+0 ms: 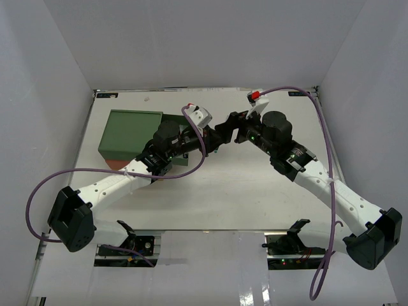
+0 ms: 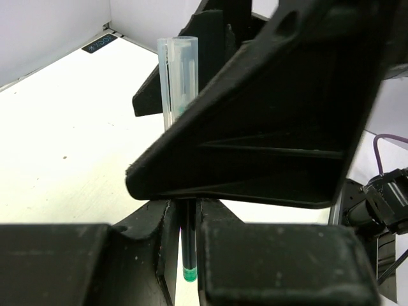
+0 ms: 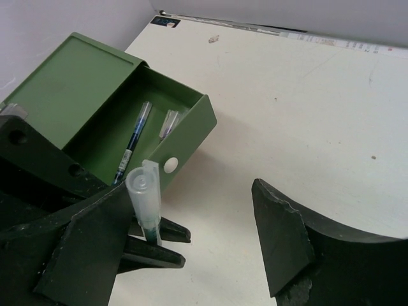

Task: Sort the stationery into containers
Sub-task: Close the pen cap on the pen.

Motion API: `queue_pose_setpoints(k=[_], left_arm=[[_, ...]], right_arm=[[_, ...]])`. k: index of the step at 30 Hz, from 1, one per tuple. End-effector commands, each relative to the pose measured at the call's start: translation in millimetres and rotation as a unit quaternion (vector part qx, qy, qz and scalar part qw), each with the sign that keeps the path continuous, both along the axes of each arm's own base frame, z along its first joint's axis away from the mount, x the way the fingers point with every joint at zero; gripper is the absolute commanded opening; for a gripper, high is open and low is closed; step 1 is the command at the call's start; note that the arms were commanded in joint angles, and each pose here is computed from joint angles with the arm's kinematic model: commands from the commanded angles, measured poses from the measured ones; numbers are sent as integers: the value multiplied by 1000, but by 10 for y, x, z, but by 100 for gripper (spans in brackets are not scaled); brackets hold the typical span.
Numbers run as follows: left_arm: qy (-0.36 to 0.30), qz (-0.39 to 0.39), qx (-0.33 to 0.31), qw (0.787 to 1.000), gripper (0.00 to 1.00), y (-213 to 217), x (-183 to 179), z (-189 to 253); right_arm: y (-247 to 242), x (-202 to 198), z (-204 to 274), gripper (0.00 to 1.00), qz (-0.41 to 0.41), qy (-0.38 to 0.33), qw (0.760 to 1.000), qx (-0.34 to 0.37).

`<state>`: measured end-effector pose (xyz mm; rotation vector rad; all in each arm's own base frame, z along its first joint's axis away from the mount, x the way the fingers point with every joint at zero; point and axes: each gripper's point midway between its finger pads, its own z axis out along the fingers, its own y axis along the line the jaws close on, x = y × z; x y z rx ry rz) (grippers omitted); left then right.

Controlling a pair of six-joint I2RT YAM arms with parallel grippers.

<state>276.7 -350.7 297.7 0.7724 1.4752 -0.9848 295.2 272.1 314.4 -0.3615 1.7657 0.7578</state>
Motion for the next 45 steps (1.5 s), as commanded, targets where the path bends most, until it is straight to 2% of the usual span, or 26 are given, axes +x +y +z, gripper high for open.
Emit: queue_pose_setpoints(k=[1,9,13,19,30,37,45], left_arm=[[-41,10,-48,998,0,-22,34,392],[-10,15,-22,1000,0,-54,84,188],[1,15,-17,1000,0,-60,75,131],[18,15,-6,1000,0,-55,53,81],[32,18,3,999,0,-49,38,-26],[22,17,-7,1000,0,-23,1,44],[22,13,-7,1000,0,-20,-26,29]], right_arm=[[142,-290,-43,80,68,8,998,-17],[190,-294,244,80,79,-28,996,11],[148,-228,290,79,59,-42,997,12],[84,-128,349,70,32,-57,998,4],[116,-7,522,66,14,-73,997,18],[106,41,447,53,2,-63,998,15],[43,46,479,44,-12,-67,998,18]])
